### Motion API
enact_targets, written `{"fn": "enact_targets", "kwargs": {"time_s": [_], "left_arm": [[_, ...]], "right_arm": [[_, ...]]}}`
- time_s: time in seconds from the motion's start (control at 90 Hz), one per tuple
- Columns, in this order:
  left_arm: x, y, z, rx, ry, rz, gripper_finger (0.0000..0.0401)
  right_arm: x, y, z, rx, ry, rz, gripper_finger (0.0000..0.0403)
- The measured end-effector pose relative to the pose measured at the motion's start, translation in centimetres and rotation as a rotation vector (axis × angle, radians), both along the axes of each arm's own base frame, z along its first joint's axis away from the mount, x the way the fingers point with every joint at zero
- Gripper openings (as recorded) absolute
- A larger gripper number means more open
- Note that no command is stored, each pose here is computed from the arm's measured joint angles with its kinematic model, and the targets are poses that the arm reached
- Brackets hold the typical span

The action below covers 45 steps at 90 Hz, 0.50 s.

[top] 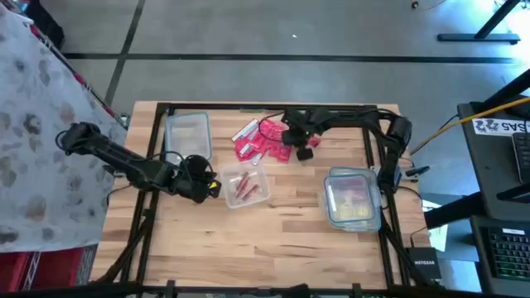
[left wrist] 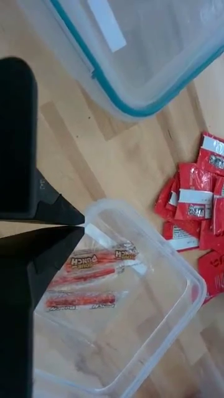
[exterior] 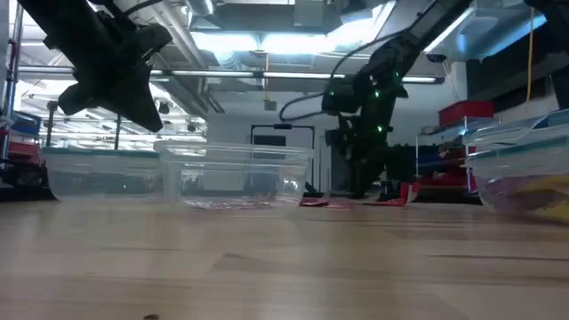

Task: Sort candy
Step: Put the blue candy stick into the square transparent bin

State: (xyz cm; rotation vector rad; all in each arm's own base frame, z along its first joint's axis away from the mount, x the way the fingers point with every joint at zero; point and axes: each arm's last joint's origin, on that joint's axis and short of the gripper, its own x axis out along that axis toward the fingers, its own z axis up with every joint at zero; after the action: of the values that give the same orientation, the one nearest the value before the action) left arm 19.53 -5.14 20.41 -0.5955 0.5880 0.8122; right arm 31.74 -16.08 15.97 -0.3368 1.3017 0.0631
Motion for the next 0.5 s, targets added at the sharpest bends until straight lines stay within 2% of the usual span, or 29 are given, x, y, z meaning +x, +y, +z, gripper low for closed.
{"fn": "enact_targets", "kwargs": {"time_s": [0.122, 0.233, 0.389, 0.5], "left_arm": [[0.0, 0.0, 0.0, 0.0, 0.0, 0.0, 0.0], [0.0, 0.0, 0.0, 0.0, 0.0, 0.0, 0.0], [0.0, 0.1, 0.0, 0.006, 0.004, 0.004, 0.0], [0.0, 0.1, 0.0, 0.005, 0.002, 0.006, 0.0]], "right_arm": [[0.9, 1.5, 2.9, -0.027, -0.08, 0.051, 0.0005], [2.1, 3.6, 5.8, 0.008, -0.213, 0.148, 0.0011], [4.6, 7.7, 7.8, 0.17, -0.446, 0.429, 0.002], [6.3, 10.9, 7.7, 0.123, -0.554, 0.627, 0.0019]]}}
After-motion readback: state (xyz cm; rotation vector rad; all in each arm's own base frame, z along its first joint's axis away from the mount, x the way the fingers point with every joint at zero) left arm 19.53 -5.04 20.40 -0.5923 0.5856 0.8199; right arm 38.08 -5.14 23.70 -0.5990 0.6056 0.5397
